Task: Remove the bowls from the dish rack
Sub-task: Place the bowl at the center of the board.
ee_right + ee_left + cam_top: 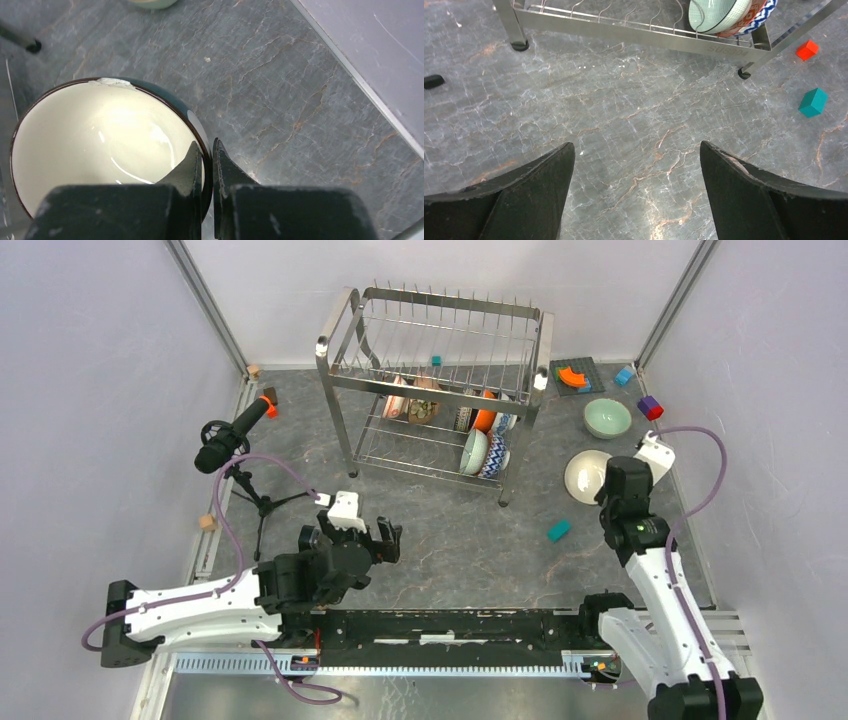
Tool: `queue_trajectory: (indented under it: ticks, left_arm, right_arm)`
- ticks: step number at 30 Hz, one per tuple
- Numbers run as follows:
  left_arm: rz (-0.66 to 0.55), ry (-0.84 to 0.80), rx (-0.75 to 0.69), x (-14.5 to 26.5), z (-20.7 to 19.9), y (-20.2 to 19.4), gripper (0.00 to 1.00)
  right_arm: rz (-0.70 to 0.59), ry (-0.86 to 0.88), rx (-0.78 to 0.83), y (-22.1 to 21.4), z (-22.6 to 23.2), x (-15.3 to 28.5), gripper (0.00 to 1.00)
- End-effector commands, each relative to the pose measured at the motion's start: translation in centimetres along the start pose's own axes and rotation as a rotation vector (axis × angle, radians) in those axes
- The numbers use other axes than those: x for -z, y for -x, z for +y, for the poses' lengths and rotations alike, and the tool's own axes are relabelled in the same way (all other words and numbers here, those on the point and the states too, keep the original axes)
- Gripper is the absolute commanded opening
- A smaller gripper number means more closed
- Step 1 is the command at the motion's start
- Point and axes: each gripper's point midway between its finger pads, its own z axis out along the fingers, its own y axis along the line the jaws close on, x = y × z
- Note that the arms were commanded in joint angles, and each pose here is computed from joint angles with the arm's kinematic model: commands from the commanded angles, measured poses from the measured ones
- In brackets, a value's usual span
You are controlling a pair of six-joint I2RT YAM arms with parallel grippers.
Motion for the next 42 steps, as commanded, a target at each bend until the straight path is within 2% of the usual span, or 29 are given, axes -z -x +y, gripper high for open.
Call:
queue_trajectory:
  ticks: [1,6,13,19,29,38,40,42]
  left_arm:
    - [-0.042,0.035,0.149,-0.1,0.8,0.0,1.0]
    - [-0.034,0.037,0.221,-0.1,1.2,-1.0,1.0]
    - [0.015,0.043,0.265,-0.1,1.1,-2.4,1.0]
    - [0.066,0.052,0.269,-0.2,1.1,-3.8,1.0]
    - [0.095,0.075,0.298,0.1,2.0,-5.0,1.0]
    - [0.103,0.088,0.318,0.2,2.3,-5.3,1.0]
    - [0.103,0.09,0.32,0.1,2.2,-5.3,1.0]
    - [0.105,0.092,0.319,0.1,2.2,-5.3,1.0]
  right_arm:
    - [-0.119,0.028,-0.235,4.2,1.1,-1.2,0.0]
    - [-0.1,-0.131,-0.326,2.7,-2.0,-4.1,0.0]
    - [-0.063,-0.223,-0.456,0.8,-5.0,-7.9,0.0]
    - [0.07,-0.234,-0.399,-0.7,-4.6,-11.4,0.0]
    - [0.131,-0.243,-0.325,0.0,-5.0,-14.8,0.0]
    - [0.239,-0.244,-0.302,-2.9,-5.3,-16.0,0.0]
    - [0.243,-0.229,-0.306,-3.0,-5.1,-16.0,0.04]
    - [0.249,-0.218,-0.304,-3.2,-4.9,-15.9,0.14]
